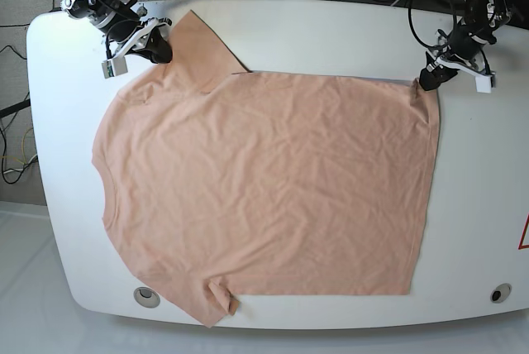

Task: Fold the T-shirt properly
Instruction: 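Close the left gripper on the shoulder corner of the shirt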

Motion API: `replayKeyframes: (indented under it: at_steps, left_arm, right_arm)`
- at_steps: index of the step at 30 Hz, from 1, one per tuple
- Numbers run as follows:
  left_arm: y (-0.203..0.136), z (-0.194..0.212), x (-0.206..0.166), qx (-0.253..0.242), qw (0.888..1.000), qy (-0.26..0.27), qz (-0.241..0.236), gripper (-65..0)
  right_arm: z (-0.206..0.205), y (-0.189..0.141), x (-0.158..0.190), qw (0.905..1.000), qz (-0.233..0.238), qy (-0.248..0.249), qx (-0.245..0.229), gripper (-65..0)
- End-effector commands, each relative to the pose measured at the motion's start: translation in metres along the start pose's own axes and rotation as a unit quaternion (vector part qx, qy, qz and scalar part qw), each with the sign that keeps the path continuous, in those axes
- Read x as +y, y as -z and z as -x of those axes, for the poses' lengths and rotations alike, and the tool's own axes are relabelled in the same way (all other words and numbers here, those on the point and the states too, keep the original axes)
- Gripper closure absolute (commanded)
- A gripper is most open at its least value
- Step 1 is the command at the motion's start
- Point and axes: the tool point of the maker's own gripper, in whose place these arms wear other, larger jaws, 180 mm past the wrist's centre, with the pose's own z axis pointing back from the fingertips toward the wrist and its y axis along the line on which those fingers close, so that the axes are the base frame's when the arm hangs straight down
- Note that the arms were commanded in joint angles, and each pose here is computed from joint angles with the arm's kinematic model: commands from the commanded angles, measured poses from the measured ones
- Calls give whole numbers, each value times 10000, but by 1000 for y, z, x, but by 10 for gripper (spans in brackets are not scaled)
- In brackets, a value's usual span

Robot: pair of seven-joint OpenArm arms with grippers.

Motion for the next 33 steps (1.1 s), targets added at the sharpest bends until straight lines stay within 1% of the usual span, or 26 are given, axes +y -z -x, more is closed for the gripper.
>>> replayKeyframes:
  at_steps: [1, 3, 5, 11, 13, 16, 21, 23, 29, 33]
  left_arm:
    - [-2, -8, 0, -56, 9999, 107, -29, -225]
    - [-3, -12, 4, -126, 9999, 26, -47, -222]
    - [-2, -12, 5, -130, 9999, 9, -51, -206]
    - [-2, -12, 6, -125, 9999, -35, -63, -124]
    - [-4, -7, 4, -77, 10000, -8, -39, -60]
    - [-6, -7, 4, -100, 9999, -1, -37, 0]
    - [-9, -8, 1, -160, 9999, 38, 4, 0]
    - [-18, -7, -7, -122, 9995, 268, 77, 0]
    - [-30, -5, -15, -93, 9988, 465, 151, 0]
    - [-35, -1, -15, -22, 9985, 537, 117, 0]
  right_arm:
    - [5, -4, -4, 9998, 82, -62, 143, 0]
    - [3, -4, -4, 9999, 73, -49, 87, 0]
    - [3, -4, -4, 9999, 73, -45, 90, 0]
    - [3, -5, -4, 9999, 74, -39, 87, 0]
    - [4, -4, -4, 9999, 74, -49, 110, 0]
    - [3, -4, -4, 9999, 74, -51, 100, 0]
    - [2, -5, -4, 9999, 81, -63, 87, 0]
    - [4, -7, -3, 9999, 74, -57, 79, 0]
    - [5, -10, -1, 9999, 84, -90, 84, 0]
    - [7, -13, -1, 9998, 107, -99, 116, 0]
